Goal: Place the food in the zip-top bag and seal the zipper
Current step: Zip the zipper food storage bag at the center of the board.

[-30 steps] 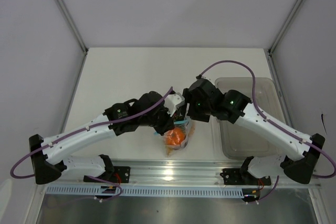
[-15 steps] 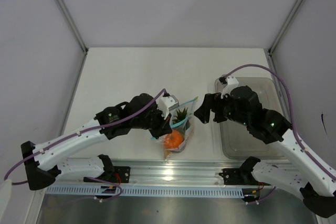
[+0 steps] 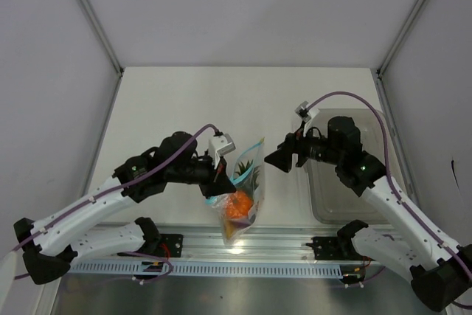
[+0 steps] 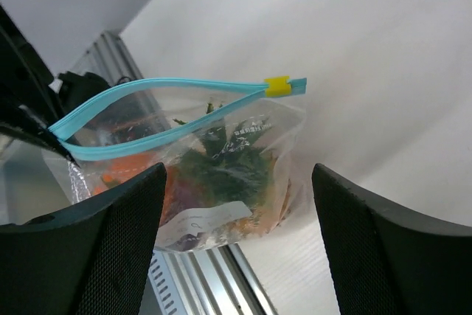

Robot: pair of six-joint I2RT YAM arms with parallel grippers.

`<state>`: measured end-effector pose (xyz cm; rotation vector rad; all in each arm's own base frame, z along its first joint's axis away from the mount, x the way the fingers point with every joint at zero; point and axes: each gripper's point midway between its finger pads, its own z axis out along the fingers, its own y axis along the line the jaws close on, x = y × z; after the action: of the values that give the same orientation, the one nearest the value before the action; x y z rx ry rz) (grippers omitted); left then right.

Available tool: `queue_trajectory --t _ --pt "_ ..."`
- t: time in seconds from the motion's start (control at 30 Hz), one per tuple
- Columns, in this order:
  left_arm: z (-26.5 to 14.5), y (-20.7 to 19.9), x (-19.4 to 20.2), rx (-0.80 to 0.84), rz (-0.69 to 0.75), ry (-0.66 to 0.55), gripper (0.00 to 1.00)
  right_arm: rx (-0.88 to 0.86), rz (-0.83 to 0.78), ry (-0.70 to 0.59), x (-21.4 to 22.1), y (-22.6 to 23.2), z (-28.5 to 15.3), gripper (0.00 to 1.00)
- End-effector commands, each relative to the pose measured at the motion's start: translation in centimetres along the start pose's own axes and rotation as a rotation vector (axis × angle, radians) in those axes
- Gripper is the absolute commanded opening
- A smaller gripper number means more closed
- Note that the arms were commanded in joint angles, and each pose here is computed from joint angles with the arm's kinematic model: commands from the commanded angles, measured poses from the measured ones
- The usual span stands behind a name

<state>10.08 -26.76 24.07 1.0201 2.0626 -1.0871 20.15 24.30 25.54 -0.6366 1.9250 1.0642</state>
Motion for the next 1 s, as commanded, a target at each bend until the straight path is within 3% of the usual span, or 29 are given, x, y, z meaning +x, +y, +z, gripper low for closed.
queue_trajectory --t 0.0,0.17,0.7,0.97 --pt "-1.8 -2.1 -2.2 0.083 0.019 -0.095 0.01 -0.227 -0.077 -0.061 -1.7 2.1 -0.9 0.82" --pt "-4.0 -4.2 -3.8 0.136 0.041 -0.135 0.01 -0.372 -0.078 -0.027 -1.2 3.2 -0.8 0.89" --pt "-7.3 -7.8 -4.7 0.262 0.044 -0.174 0.01 -0.519 -0.129 -0.012 -2.1 3.4 0.6 0.89" --pt "-7.8 -8.8 -5.3 0.302 0.035 -0.177 0.01 -0.681 -0.163 0.007 -2.2 6.5 1.0 0.87"
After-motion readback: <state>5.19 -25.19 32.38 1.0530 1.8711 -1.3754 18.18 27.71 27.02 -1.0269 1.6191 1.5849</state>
